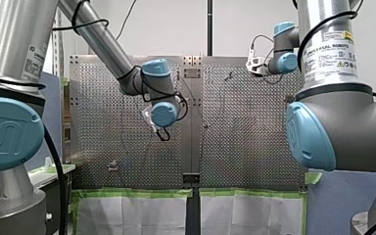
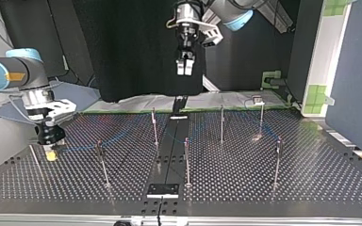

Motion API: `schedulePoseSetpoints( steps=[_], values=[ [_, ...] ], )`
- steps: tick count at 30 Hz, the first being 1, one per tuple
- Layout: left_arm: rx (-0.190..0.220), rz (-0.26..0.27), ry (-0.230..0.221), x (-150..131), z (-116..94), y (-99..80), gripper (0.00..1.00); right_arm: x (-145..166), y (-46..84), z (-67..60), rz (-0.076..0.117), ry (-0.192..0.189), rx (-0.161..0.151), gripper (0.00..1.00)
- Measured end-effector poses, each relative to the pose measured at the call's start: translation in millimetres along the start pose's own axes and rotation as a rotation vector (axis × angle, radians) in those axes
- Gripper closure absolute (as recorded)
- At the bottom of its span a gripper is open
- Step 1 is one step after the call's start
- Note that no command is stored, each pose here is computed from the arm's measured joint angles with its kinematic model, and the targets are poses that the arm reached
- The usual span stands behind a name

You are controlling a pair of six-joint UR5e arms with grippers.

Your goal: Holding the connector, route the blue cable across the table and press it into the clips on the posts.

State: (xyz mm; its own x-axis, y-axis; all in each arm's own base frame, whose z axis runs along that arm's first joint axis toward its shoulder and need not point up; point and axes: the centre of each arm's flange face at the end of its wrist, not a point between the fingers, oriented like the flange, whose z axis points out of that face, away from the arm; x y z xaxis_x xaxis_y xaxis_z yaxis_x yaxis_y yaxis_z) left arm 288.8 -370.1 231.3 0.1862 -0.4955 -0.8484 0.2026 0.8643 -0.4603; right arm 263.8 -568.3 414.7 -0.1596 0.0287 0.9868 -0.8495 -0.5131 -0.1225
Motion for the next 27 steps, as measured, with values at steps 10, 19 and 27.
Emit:
schedulePoseSetpoints(
  steps=[10, 19, 27],
  values=[
    [-0.011, 0.031, 0.040, 10, -30, 26.4, 0.00, 0, 0.0, 0.0, 0.000, 0.000, 0.000, 1.00],
    [-0.023, 0.060, 0.080, 16, -50, 43.2, 0.00, 0, 0.0, 0.0, 0.000, 0.000, 0.000, 1.00],
    [-0.023, 0.062, 0.081, 16, -51, 43.9, 0.00, 0, 0.0, 0.0, 0.000, 0.000, 0.000, 1.00]
  ],
)
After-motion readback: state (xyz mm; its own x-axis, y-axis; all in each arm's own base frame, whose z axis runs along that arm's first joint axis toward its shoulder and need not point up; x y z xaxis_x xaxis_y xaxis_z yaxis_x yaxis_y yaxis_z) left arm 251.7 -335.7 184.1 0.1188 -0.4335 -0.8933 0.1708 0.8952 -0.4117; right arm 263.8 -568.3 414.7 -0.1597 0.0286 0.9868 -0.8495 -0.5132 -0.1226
